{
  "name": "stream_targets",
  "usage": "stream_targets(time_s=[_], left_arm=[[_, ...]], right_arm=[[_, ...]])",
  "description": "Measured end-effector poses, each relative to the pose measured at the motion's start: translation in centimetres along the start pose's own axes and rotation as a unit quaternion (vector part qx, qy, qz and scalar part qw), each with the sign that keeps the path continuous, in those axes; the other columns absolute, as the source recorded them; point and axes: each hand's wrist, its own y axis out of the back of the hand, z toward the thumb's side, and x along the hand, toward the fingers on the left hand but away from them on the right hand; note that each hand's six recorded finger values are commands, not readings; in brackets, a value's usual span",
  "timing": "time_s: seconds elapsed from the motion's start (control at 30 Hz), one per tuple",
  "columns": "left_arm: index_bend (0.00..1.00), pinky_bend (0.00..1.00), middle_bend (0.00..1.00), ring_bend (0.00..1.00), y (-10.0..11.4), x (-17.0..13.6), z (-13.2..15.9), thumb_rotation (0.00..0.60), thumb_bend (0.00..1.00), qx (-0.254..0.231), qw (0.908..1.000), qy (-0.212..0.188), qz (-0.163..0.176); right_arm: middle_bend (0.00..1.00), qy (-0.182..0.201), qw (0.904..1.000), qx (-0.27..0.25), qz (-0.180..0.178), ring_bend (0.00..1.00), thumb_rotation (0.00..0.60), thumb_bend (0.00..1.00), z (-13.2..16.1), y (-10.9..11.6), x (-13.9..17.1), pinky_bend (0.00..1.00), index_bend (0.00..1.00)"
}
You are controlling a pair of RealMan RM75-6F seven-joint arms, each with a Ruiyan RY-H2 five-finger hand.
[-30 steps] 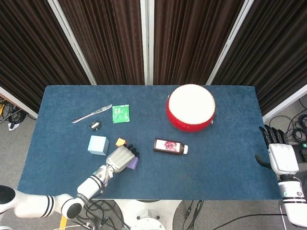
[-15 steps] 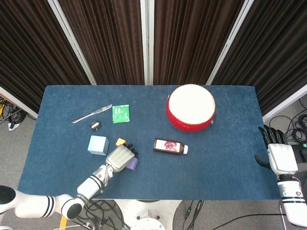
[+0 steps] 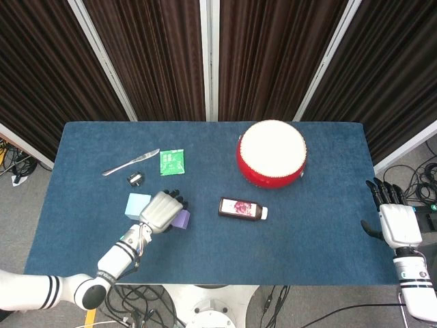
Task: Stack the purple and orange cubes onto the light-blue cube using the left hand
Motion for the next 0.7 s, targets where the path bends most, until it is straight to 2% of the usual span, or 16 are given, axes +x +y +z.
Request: stream_targets(time_s=[0.1,0.23,0.53,0.7], left_arm=[[0.48,0.42,0.5,0.27,1.5,0.0,-1.7,0.6,0.26,-0.001,0.9996,0.026,0.006],[0.48,0.42,0.5,0.27,2.4,0.0,-3.7,0.6,0.26,-0.005,0.9984,0.057,0.0],[0.48,0.42,0.5,0.27,2.2,-0.4,-7.5,0.6,0.26,0.013,0.9924,0.116,-0.039],[0.48,0.42,0.5,0.27,1.4,-1.3,-9.4,0.6,0.26,0.04,0.9865,0.137,-0.079]], right_arm=[[0.02,0.001,1.0,0.002,0.0,0.0,0.6,0.2,0.1,0.0,0.0,0.01,0.0],[0.02,0.002,1.0,0.004,0.0,0.0,0.6,0.2,0.2,0.1,0.0,0.01,0.0],[0.02,0.005,0.9999,0.009,0.004,0.0,0.6,0.2,0.6,-0.1,-0.1,0.01,0.0],[0.02,0.008,0.9999,0.01,0.009,0.0,0.6,0.2,0.8,-0.4,-0.2,0.01,0.0]])
